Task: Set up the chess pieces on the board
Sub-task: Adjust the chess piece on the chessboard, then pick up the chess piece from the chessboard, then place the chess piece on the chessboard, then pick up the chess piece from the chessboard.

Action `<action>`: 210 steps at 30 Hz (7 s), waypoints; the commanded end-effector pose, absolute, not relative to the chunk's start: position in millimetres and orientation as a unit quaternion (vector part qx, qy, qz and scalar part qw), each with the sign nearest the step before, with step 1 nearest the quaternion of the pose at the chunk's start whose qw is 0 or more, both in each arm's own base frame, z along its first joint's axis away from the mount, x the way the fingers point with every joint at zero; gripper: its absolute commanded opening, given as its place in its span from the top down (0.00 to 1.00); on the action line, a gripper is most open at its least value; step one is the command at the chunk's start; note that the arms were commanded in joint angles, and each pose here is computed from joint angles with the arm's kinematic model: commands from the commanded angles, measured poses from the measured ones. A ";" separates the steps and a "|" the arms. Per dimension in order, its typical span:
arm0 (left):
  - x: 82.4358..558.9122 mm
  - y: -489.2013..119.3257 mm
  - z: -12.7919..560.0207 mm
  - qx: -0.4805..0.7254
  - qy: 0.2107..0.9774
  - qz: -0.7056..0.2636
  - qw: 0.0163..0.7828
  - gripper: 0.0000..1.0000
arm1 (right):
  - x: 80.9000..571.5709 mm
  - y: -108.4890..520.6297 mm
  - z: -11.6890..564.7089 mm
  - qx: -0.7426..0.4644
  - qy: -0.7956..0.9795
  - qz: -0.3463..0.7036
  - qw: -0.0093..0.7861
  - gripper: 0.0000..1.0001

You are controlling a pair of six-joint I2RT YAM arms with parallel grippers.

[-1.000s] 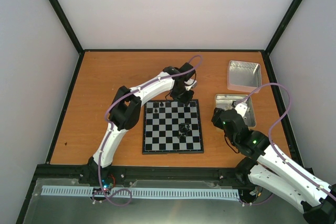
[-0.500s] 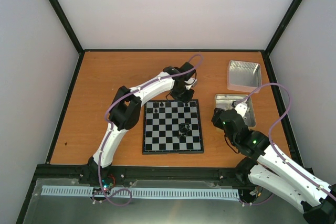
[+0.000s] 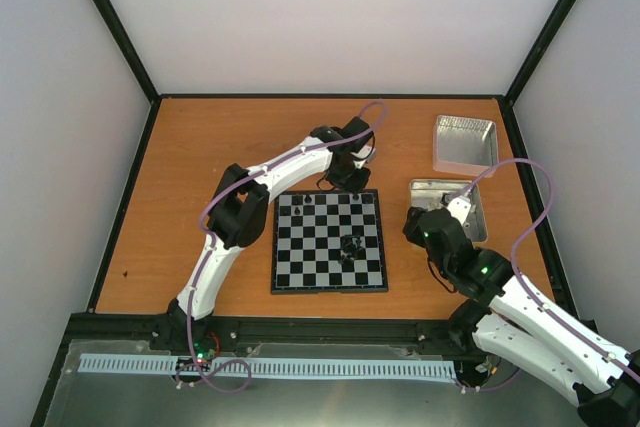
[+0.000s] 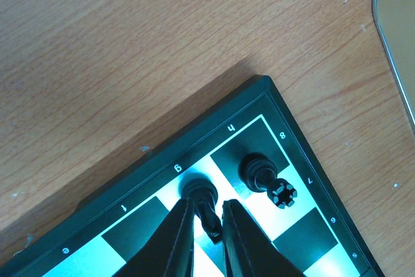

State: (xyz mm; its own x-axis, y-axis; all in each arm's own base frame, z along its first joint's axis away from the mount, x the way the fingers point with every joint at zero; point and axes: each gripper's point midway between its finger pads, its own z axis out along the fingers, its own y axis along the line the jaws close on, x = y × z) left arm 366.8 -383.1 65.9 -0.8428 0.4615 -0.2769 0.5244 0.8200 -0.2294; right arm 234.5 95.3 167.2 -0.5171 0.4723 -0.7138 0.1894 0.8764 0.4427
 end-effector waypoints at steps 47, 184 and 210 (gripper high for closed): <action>260.4 -141.0 279.6 0.004 0.766 -0.189 0.614 0.33 | 192.9 235.8 66.6 -0.093 0.980 0.093 0.152 0.75; 249.5 -111.7 314.9 0.013 0.753 -0.127 0.645 0.24 | 197.7 191.5 24.5 -0.038 0.996 0.023 0.081 0.70; 248.7 -110.8 313.0 0.012 0.755 -0.127 0.644 0.24 | 165.7 200.3 21.8 -0.120 0.990 0.060 0.040 0.65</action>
